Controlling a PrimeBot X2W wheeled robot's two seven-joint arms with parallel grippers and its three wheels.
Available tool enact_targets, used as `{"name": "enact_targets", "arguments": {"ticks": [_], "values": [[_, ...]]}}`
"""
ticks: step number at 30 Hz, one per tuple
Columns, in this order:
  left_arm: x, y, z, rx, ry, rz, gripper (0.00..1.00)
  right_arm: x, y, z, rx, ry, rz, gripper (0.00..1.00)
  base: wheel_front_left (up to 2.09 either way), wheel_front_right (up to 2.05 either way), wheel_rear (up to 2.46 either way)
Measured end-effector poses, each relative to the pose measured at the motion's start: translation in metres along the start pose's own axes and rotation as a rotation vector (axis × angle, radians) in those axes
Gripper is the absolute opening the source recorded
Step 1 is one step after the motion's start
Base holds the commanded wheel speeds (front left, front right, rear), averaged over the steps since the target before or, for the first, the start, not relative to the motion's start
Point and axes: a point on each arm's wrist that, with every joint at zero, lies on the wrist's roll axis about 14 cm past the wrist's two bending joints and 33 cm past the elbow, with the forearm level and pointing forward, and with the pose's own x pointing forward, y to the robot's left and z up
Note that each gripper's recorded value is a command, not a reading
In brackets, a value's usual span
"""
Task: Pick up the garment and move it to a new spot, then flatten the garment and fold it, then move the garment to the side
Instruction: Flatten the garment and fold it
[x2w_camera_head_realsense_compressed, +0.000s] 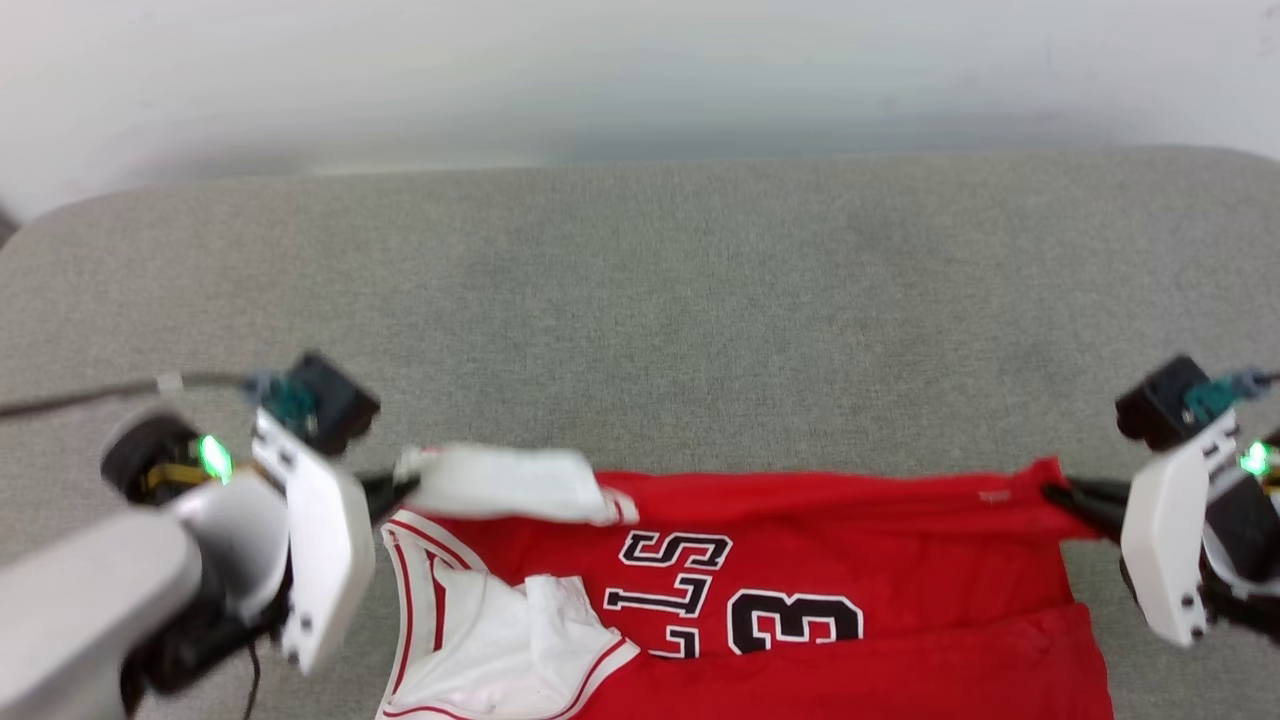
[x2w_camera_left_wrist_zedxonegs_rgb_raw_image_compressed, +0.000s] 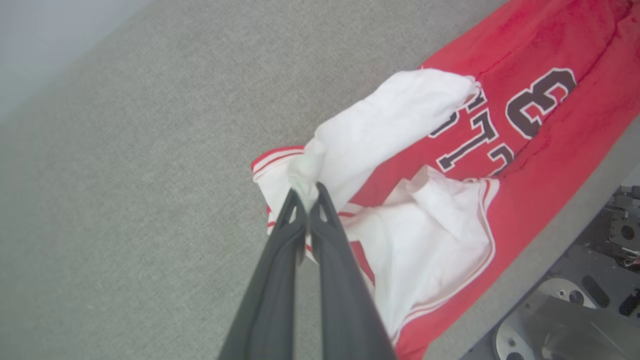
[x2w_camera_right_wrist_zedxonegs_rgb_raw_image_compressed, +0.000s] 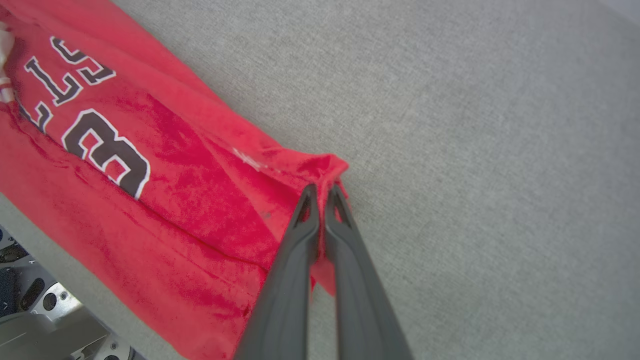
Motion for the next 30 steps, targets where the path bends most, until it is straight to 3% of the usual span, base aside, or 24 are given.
{"name": "enact_targets", "arguments": {"ticks": [11,19,20,21,22,28,30], "values": [[-0.017,-0.059,-0.096,-0.17,0.173,-0.057,0.0,-0.01,0.034,-0.068,0.102,0.082,0.053,0.0,0.0,0.0,0.0],[-0.005,-0.083,-0.128,-0.241,0.257,-0.107,0.0,0.006,0.044,-0.097,0.16,0.149,0.057,0.0,0.0,0.0,0.0],[-0.004,-0.082,-0.128,-0.243,0.25,-0.101,0.23,0.007,0.044,-0.095,0.168,0.136,0.053,0.25,0.0,0.0,0.0],[-0.004,-0.079,-0.124,-0.243,0.231,-0.089,1.0,0.008,0.044,-0.091,0.171,0.119,0.054,0.65,0.0,0.0,0.0],[-0.004,-0.075,-0.118,-0.236,0.199,-0.07,1.0,0.007,0.045,-0.086,0.167,0.098,0.054,1.0,0.0,0.0,0.0],[-0.008,-0.052,-0.072,-0.201,-0.039,0.042,1.0,-0.009,0.034,-0.047,0.111,-0.059,0.021,1.0,0.0,0.0,0.0],[-0.014,-0.033,-0.039,-0.192,-0.22,0.151,1.0,-0.026,0.024,-0.014,0.114,-0.189,-0.008,1.0,0.0,0.0,0.0]]}}
